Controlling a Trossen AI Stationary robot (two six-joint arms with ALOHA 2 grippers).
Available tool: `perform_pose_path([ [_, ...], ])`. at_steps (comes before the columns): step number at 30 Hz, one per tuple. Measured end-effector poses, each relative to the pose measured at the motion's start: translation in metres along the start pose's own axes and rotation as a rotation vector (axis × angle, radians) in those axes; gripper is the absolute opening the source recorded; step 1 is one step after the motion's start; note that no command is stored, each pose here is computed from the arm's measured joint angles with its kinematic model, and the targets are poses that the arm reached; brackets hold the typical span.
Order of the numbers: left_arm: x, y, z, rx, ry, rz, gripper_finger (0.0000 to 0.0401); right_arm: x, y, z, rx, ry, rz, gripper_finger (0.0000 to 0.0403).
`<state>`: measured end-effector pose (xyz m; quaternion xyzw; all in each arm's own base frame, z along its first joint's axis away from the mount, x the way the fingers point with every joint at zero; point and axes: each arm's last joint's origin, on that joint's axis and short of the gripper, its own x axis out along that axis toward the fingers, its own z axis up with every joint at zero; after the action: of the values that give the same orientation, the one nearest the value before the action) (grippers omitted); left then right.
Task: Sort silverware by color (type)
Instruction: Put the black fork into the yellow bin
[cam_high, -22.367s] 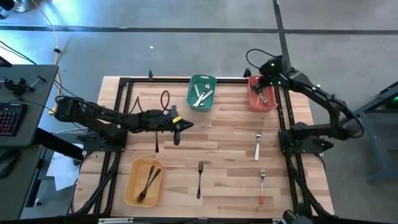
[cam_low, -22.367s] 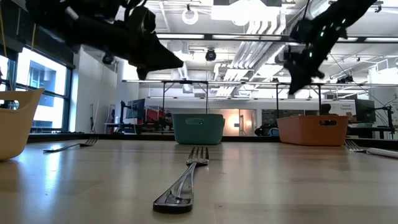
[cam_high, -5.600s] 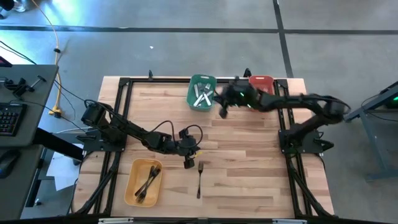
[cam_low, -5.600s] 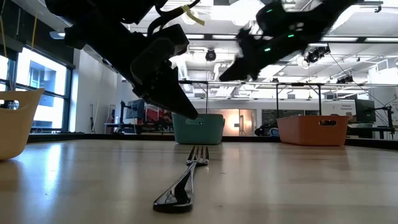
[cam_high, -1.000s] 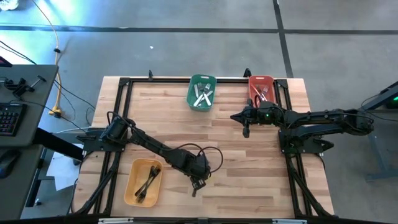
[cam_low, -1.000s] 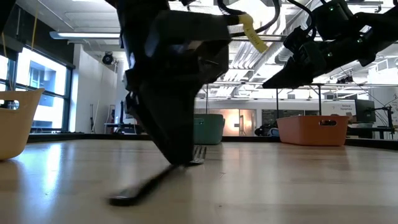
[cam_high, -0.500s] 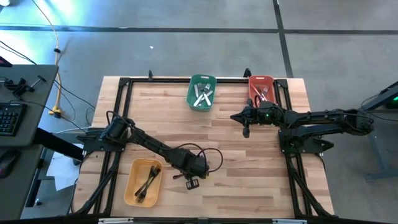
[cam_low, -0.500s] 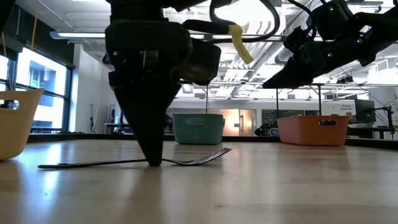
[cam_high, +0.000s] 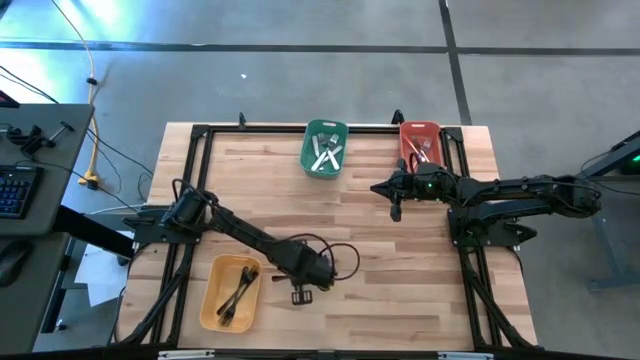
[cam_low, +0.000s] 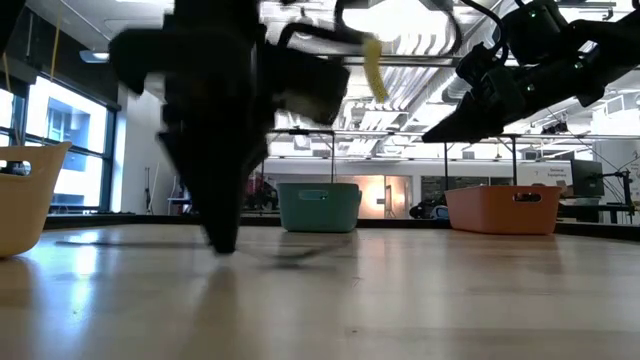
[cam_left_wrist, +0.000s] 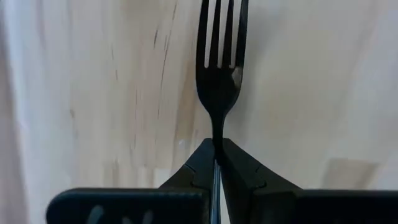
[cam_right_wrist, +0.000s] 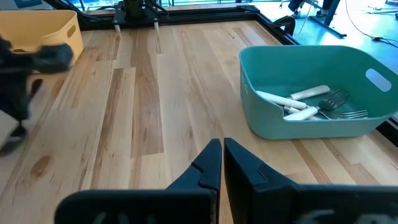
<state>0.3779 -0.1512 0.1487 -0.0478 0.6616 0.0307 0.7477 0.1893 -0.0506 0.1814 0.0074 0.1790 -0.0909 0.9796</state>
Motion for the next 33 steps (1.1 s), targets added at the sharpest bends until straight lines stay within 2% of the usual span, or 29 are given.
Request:
perform_pose_path([
  [8, -0.051, -0.004, 0.01, 0.007, -0.048, 0.084, 0.0007, 0.0, 0.0, -0.001, 0.001, 0.012, 0.001, 0.0002],
  [11, -0.08, -0.009, 0.011, -0.027, -0.122, 0.055, 0.0007, 0.0, 0.0, -0.001, 0.001, 0.012, 0.001, 0.0002],
  [15, -0.103, -0.015, 0.002, -0.109, -0.149, 0.031, 0.0007, 0.0, 0.0, -0.002, 0.001, 0.018, 0.001, 0.0002],
  [18, -0.124, -0.023, -0.015, -0.188, -0.169, 0.011, 0.0007, 0.0, 0.0, -0.002, 0.002, 0.025, 0.001, 0.0002],
  [25, -0.145, -0.054, -0.072, -0.343, -0.099, 0.11, 0.0007, 0.0, 0.0, -0.002, 0.0, 0.028, 0.001, 0.0002],
  [33, -0.147, -0.091, -0.118, -0.447, -0.099, 0.124, 0.0007, 0.0, 0.0, -0.003, 0.006, 0.029, 0.002, 0.0002],
])
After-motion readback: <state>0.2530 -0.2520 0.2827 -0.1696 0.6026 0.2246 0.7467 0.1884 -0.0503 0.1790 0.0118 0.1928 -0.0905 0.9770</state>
